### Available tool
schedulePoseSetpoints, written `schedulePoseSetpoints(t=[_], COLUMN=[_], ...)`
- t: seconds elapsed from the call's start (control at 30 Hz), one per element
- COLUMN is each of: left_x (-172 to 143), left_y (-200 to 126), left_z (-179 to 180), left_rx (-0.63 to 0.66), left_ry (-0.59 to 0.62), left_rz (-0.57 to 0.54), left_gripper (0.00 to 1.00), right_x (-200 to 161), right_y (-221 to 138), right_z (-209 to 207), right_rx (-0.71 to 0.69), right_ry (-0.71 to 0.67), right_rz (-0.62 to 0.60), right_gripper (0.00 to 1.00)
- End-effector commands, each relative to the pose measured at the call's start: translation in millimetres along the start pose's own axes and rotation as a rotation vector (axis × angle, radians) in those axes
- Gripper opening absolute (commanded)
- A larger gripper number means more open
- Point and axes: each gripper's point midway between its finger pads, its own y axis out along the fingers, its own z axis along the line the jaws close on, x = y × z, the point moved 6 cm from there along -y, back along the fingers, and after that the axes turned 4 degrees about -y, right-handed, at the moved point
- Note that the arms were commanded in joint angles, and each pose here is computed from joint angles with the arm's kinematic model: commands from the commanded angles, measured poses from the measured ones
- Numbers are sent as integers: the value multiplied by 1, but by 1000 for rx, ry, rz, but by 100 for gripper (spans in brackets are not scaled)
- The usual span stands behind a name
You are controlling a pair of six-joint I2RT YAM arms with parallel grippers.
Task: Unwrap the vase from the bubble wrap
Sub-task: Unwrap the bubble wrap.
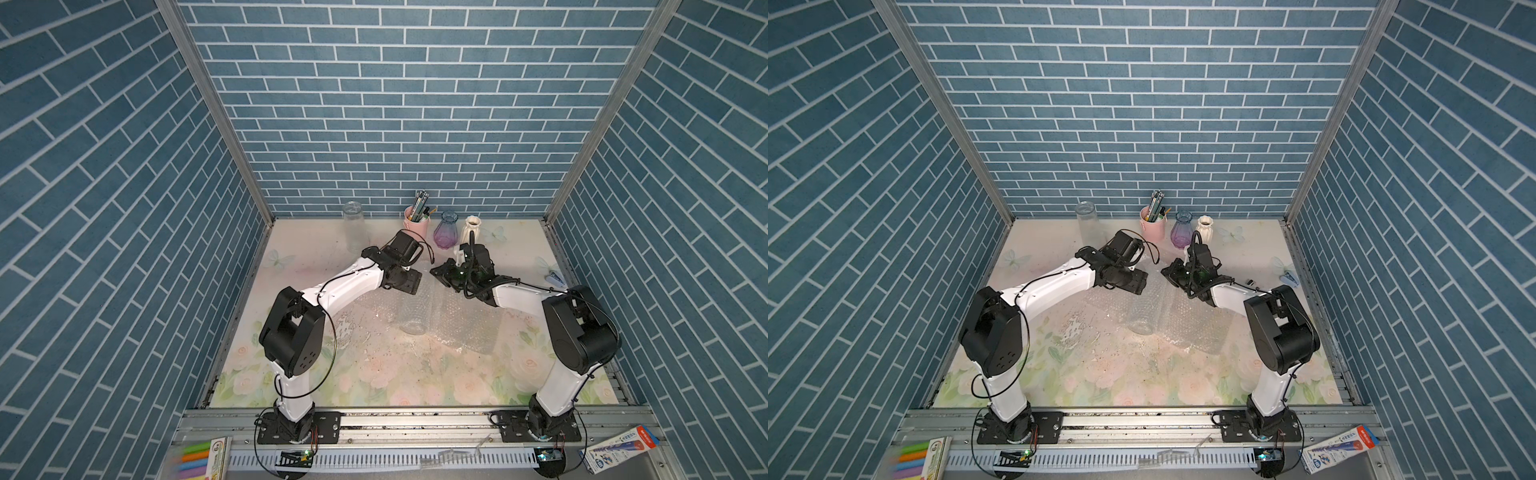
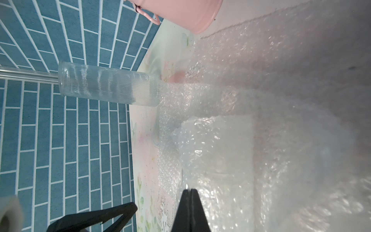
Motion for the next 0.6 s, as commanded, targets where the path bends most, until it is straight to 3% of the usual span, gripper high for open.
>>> schedulePoseSetpoints(t=[0.0,0.57], left_x=[1,-15], left_y=[-13,-46], left_z=[4,23], left_rx=[8,16], left_ry=[-31,-144], left_rz=[-35,-141], left_gripper=[76,77], right_x=[9,19], right_y=[-8,0], right_z=[21,63], right_rx=[23,39], right_ry=[-60,-140], right_rz=[-28,-18], right_gripper=[0,0])
